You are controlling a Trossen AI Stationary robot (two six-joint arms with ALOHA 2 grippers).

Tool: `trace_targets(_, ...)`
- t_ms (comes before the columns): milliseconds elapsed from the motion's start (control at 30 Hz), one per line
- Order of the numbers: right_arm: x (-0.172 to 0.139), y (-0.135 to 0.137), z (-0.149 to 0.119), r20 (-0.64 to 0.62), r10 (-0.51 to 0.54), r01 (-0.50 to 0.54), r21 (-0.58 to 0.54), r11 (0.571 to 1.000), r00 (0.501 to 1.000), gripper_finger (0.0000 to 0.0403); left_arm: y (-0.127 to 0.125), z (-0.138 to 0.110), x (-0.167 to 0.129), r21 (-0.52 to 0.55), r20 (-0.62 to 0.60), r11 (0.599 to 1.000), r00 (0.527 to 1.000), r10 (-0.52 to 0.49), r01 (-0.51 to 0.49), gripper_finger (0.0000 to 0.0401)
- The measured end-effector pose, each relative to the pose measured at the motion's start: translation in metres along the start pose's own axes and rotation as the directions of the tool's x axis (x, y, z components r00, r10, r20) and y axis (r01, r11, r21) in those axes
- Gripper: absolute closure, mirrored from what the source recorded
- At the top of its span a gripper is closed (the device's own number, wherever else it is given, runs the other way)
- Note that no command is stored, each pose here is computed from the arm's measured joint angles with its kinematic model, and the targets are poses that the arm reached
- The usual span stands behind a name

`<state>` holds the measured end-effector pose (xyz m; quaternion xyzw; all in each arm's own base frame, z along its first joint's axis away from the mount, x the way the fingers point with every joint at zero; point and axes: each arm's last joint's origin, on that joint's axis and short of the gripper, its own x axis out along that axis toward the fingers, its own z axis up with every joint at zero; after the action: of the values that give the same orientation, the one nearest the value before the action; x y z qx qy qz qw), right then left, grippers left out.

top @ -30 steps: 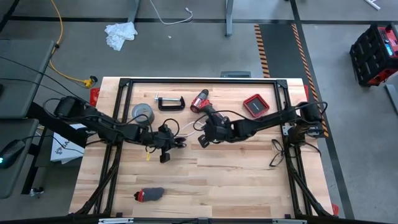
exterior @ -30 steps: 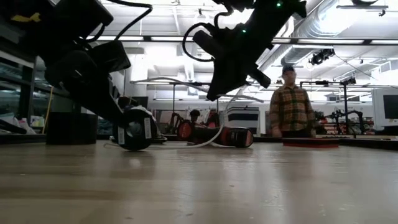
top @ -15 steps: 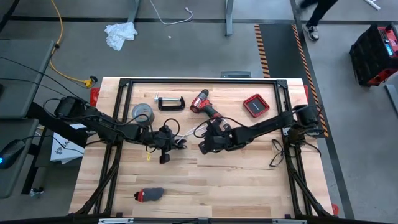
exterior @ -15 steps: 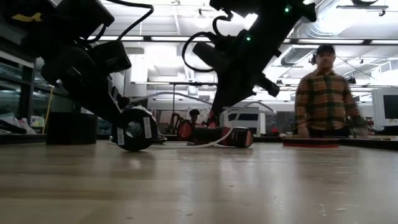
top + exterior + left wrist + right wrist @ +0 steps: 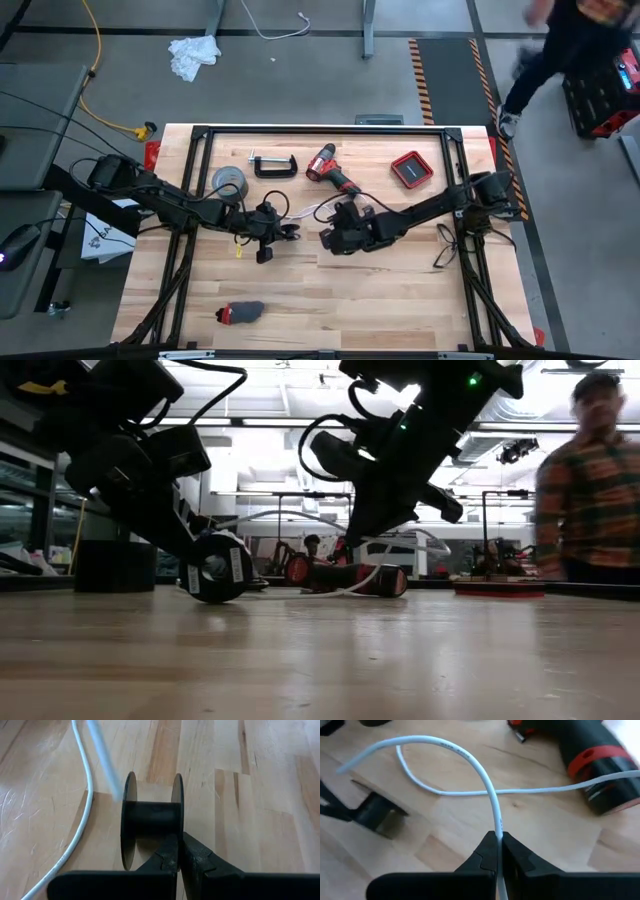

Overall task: Coil cords
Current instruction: Coil the white cable wire into the black spool

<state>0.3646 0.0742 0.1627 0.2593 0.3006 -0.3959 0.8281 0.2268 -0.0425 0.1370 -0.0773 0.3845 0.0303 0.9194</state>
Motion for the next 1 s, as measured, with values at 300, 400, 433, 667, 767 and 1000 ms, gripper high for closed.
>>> trace_targets(300,0.006,0.005,-0.019,0.026,-0.016,0.015,0.025,1.0,1.0,0.0403,0.0,0.0,0.0,0.0,0.0,1.0,1.0,0.002,-0.002,0.0401)
trace_targets(400,0.011,0.004,-0.024,0.042,-0.037,0.036,0.012,0.999,0.998,0.0403,0.0,0.0,0.0,-0.001,0.0,1.0,1.0,0.001,-0.001,0.0401)
trace_targets(433,0.013,0.004,-0.026,0.044,-0.04,0.04,0.009,0.999,0.998,0.0403,0.0,0.0,0.0,-0.001,0.0,1.0,1.0,0.002,-0.002,0.0401)
trace_targets(667,0.021,0.008,-0.031,0.052,-0.018,0.016,0.021,1.0,0.999,0.0403,0.0,0.0,0.0,0.0,-0.001,1.0,1.0,-0.002,0.002,0.0401)
trace_targets(767,0.024,0.009,-0.033,0.042,-0.015,0.015,-0.002,1.0,0.999,0.0403,0.0,0.0,-0.001,-0.001,0.002,1.0,1.0,-0.003,0.003,0.0395)
trace_targets(1000,0.025,0.009,-0.035,0.027,-0.007,0.008,-0.054,0.999,1.0,0.0403,0.0,-0.001,0.0,0.008,-0.006,1.0,1.0,-0.001,0.001,0.0375)
